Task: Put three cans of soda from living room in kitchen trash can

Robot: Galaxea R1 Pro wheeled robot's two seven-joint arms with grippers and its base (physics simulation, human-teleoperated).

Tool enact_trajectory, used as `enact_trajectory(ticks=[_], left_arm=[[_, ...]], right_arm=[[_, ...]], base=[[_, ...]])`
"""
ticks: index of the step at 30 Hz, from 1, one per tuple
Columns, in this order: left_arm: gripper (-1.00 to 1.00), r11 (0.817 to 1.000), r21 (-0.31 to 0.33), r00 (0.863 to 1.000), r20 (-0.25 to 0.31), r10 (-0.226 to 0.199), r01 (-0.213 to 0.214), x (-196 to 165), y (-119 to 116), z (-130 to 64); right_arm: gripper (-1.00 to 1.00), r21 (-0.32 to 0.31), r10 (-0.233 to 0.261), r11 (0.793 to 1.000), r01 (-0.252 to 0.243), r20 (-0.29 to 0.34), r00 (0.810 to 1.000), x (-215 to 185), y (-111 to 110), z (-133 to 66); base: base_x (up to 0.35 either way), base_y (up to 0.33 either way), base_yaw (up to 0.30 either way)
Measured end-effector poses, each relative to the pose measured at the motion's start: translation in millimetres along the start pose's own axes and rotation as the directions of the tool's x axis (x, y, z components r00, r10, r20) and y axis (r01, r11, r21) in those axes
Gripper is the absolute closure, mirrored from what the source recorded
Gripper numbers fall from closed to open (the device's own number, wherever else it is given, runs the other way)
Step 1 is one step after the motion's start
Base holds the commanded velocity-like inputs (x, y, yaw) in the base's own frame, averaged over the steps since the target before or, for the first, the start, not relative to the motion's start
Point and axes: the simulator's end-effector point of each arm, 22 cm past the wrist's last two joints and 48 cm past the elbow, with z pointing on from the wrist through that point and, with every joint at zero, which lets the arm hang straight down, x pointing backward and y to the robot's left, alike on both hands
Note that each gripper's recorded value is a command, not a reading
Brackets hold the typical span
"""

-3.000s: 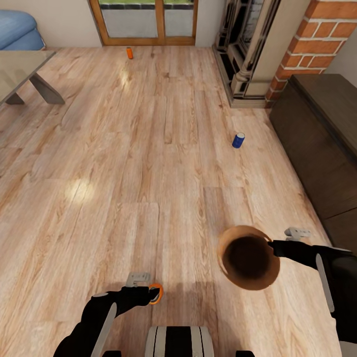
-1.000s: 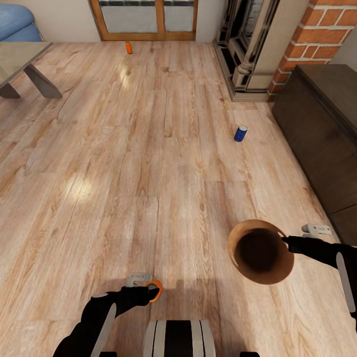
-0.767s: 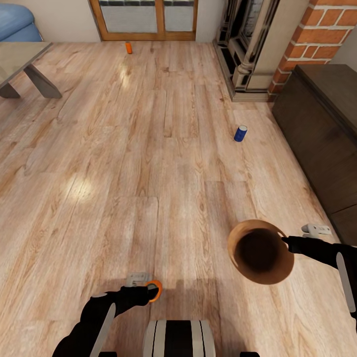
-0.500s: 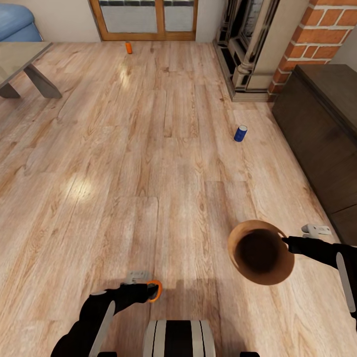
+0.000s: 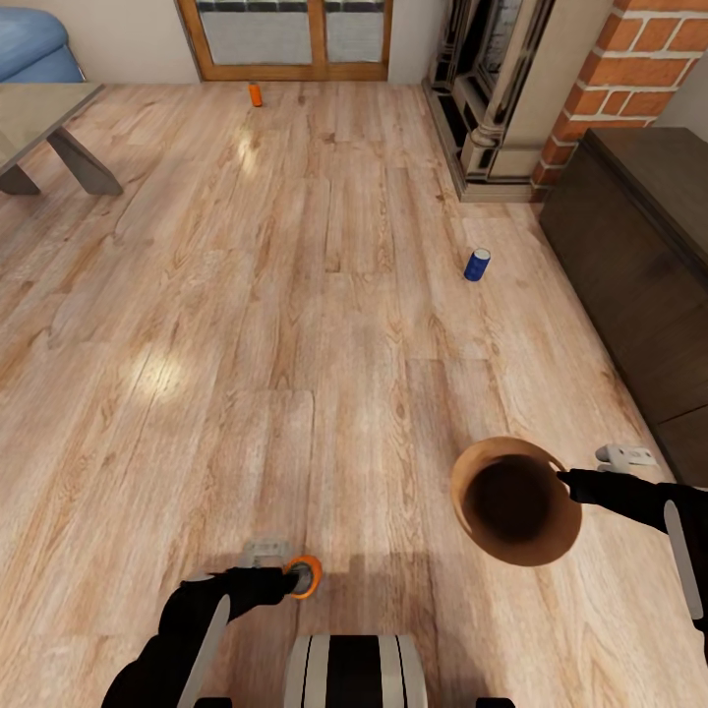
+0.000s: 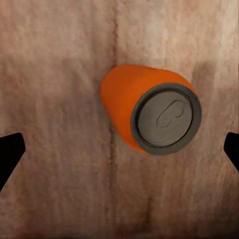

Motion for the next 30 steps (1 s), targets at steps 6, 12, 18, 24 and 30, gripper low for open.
enact_trajectory(ticks=[6,12,18,24,30], left_arm=[[-1.00,0.999,-0.045,1.000,-0.030,-0.001,0.000,12,9,5.2],[-1.00,0.999,-0.051,0.999,-0.039,-0.005,0.003,16,11,6.7],[-1.00,0.999,-0.050,0.999,-0.047,-0.006,0.004,20,9,9.2],[-1.00,1.000,-0.018,0.999,-0.044,-0.019,0.018,8,-11,18.3],[-1.00,1.000,0.011,0.998,-0.062,-0.013,0.014,-19,-33,38.6]], right_arm=[[1.00,-0.001,-0.001,1.000,0.001,0.000,1.000,0,1,0.4],[1.00,0.000,-0.002,1.000,0.002,0.000,1.000,0,1,0.6],[1.00,-0.013,-0.023,1.000,0.023,-0.011,1.000,3,11,4.4],[1.00,-0.039,-0.039,0.999,0.038,-0.021,0.999,6,24,8.1],[1.00,-0.040,-0.041,0.998,0.040,-0.022,0.999,6,25,8.3]], base=[[0.000,0.000,0.000],[0.000,0.000,0.000],[0.000,0.000,0.000],[0.000,0.000,0.000],[0.000,0.000,0.000]])
